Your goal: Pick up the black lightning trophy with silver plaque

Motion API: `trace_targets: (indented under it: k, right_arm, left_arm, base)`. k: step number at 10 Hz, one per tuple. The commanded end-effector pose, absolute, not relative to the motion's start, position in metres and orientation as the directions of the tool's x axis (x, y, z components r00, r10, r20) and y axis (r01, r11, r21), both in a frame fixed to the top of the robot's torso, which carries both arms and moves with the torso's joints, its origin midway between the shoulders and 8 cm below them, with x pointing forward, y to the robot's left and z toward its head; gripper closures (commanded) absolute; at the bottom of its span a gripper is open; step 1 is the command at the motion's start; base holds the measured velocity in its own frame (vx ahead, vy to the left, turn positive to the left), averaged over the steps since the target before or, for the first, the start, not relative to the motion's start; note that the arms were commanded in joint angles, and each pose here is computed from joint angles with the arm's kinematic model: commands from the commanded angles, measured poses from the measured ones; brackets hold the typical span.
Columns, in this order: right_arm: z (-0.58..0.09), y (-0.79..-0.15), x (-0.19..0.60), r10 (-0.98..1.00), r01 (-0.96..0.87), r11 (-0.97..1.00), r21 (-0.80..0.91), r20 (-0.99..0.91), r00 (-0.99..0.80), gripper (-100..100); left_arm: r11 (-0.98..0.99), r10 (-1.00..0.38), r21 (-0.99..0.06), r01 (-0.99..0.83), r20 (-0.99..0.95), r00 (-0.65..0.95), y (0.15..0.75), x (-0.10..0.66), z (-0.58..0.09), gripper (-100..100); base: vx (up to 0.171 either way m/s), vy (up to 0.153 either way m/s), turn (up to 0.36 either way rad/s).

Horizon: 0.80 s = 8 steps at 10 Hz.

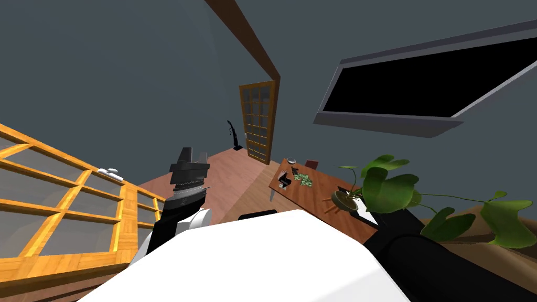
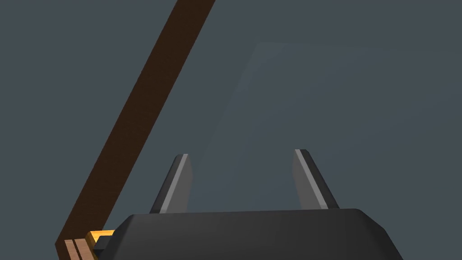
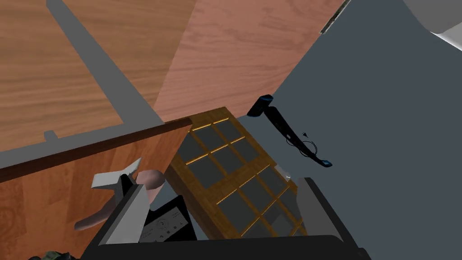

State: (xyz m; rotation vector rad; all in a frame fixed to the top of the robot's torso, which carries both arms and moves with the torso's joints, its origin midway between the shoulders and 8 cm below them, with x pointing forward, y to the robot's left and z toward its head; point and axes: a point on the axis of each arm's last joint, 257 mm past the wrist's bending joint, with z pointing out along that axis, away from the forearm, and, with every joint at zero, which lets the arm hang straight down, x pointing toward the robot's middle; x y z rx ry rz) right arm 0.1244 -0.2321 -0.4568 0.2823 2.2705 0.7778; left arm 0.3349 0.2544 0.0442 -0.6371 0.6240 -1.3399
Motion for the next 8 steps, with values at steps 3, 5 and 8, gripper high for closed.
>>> trace_targets:
  k: [3, 5, 8]
  right_arm:
    - [-0.489, -0.26, 0.057, 0.25, -0.039, 0.863, 0.505, -0.491, -0.834, -100]
    - [-0.508, -0.287, 0.004, 0.129, -0.069, 0.902, 0.426, -0.42, -0.898, -100]
    - [-0.519, -0.331, -0.051, -0.014, -0.129, 0.934, 0.333, -0.327, -0.945, -100]
  left_arm:
    - [0.117, -0.991, -0.731, 0.672, -0.045, 0.124, 0.254, 0.335, 0.044, 0]
    - [0.117, -0.991, -0.731, 0.672, -0.045, 0.124, 0.254, 0.335, 0.044, 0]
    - [0.117, -0.991, -0.731, 0.672, -0.045, 0.124, 0.254, 0.335, 0.044, 0]
  base:
    - [0.067, -0.016, 0.312]
    - [0.126, -0.016, 0.394]
    - [0.095, -0.013, 0.403]
